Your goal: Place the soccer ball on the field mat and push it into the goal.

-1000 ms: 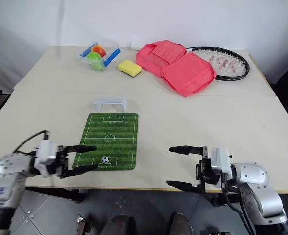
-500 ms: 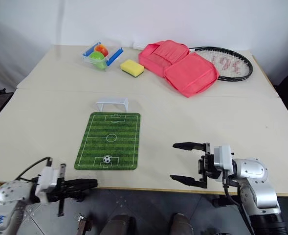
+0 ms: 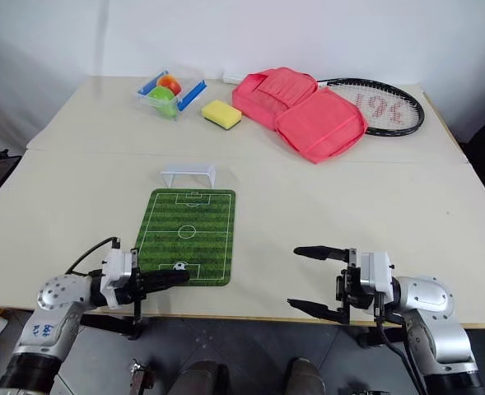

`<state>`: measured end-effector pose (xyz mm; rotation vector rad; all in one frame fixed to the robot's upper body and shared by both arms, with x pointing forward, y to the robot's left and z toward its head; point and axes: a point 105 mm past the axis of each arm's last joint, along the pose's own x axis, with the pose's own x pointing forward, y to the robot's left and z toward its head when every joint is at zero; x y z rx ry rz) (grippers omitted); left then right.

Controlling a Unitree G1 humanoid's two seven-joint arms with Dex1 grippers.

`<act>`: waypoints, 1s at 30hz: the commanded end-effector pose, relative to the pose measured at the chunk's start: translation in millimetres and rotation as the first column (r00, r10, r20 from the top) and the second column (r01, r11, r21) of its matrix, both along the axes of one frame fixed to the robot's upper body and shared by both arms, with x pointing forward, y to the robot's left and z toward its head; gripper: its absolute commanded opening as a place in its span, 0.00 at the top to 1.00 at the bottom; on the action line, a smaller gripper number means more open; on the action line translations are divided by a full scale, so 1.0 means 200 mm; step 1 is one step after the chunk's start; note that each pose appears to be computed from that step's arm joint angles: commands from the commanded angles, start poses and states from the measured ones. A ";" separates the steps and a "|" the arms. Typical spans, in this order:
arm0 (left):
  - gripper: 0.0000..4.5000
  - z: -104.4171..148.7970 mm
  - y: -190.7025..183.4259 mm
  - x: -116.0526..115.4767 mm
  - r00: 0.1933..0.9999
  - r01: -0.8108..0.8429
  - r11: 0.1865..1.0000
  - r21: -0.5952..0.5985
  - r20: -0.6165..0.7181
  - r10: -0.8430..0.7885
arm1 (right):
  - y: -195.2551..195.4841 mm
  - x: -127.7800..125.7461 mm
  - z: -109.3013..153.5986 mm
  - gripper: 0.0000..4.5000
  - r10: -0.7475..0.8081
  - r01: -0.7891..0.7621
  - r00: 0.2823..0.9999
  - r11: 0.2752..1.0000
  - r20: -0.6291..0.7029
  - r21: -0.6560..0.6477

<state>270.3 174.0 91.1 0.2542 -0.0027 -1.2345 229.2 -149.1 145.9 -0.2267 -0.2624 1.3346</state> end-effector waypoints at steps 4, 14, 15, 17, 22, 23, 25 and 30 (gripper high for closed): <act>0.99 0.17 -0.01 0.33 0.964 -0.189 0.978 -0.092 0.173 0.202 | -0.01 0.05 0.06 0.00 -0.246 0.239 0.967 0.966 0.068 0.103; 0.99 0.38 0.09 0.39 0.929 -0.209 0.959 -0.193 0.268 0.256 | 0.01 0.14 0.11 0.00 -0.443 0.423 0.895 0.879 0.050 0.218; 0.99 0.38 0.14 0.35 0.928 -0.217 0.959 -0.182 0.265 0.260 | 0.01 0.13 0.10 0.00 -0.431 0.411 0.901 0.887 0.056 0.211; 0.99 0.37 0.28 0.27 0.919 -0.276 0.949 -0.154 0.246 0.307 | 0.00 0.12 0.11 0.00 -0.405 0.384 0.910 0.903 0.083 0.194; 0.99 0.37 0.53 0.11 0.859 -0.449 0.882 -0.143 0.203 0.470 | -0.05 0.14 0.11 0.00 -0.385 0.364 0.916 0.916 0.116 0.168; 0.99 0.37 0.62 0.09 0.813 -0.530 0.834 -0.152 0.187 0.551 | -0.05 0.13 0.10 0.00 -0.368 0.349 0.920 0.925 0.131 0.150; 0.99 0.37 0.73 0.04 0.735 -0.643 0.756 -0.125 0.176 0.654 | -0.08 0.13 0.09 0.00 -0.354 0.337 0.925 0.932 0.141 0.131; 0.99 0.39 0.85 -0.09 0.614 -0.751 0.647 -0.132 0.220 0.758 | -0.12 0.15 0.10 0.00 -0.349 0.332 0.925 0.935 0.148 0.129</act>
